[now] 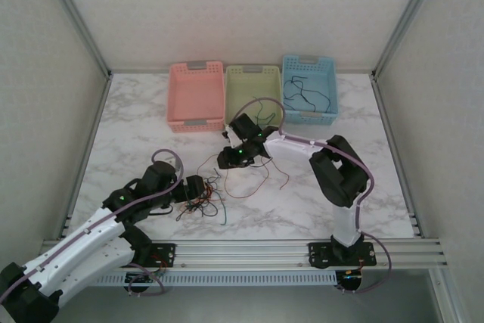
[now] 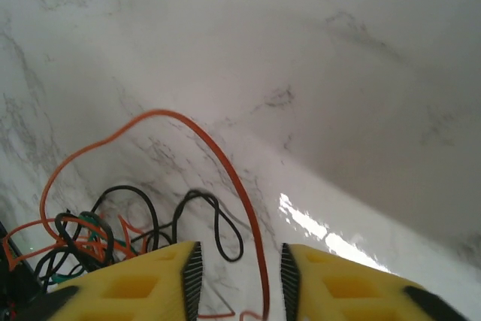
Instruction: Untangle the cables
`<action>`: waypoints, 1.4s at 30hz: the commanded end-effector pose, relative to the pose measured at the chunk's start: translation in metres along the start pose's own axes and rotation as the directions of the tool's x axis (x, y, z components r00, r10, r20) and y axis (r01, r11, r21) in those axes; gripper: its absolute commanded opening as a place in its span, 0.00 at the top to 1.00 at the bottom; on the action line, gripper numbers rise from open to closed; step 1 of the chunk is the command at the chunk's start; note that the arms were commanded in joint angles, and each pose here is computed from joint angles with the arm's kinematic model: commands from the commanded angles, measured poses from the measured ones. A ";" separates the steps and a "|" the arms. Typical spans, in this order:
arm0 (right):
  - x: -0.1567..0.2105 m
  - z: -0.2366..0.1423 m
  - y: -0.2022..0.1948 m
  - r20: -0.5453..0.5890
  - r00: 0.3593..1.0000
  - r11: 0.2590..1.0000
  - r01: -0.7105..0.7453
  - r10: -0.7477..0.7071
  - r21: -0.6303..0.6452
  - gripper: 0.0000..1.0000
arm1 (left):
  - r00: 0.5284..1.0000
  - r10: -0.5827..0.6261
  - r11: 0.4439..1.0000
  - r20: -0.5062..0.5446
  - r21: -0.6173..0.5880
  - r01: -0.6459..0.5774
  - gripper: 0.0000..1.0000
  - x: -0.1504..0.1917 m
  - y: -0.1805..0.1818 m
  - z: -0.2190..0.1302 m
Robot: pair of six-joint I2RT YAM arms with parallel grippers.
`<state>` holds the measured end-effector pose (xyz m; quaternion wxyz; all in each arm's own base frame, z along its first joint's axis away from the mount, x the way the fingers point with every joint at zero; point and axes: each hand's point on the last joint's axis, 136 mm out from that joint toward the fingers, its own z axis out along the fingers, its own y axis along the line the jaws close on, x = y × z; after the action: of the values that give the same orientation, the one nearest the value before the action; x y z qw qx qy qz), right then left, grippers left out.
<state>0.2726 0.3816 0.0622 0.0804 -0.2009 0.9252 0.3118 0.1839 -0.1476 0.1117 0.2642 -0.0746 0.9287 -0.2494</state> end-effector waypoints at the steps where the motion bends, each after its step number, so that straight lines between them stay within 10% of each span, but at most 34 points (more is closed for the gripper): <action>1: -0.012 -0.001 0.014 0.018 1.000 1.000 0.015 -0.014 -0.027 0.80 | 1.000 -0.015 1.000 0.006 0.002 0.015 0.12 0.000 0.003 0.001; 5: -0.028 -0.032 0.025 0.089 0.994 0.998 0.064 -0.065 0.008 1.00 | 1.000 -0.010 1.000 0.005 -0.009 0.010 0.12 0.001 0.005 0.001; 23: -0.066 -0.342 0.208 0.670 0.667 0.854 0.512 -0.326 -0.095 1.00 | 0.999 0.041 0.996 0.016 0.078 -0.042 0.12 -0.009 -0.019 -0.010; 33: -0.078 -0.346 0.214 0.651 0.689 0.867 0.489 -0.318 -0.093 1.00 | 0.990 0.112 0.959 0.083 0.253 -0.129 0.10 -0.042 -0.079 -0.029; 42: -0.084 -0.251 0.150 0.518 0.845 0.972 0.212 -0.133 -0.097 1.00 | 0.986 0.148 0.975 0.072 0.157 -0.158 0.09 -0.038 -0.060 -0.045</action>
<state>0.2686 0.3611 0.3994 0.3570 -0.2450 0.7941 0.4266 0.1992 -0.1870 0.1995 0.3220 0.0153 0.8844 -0.3374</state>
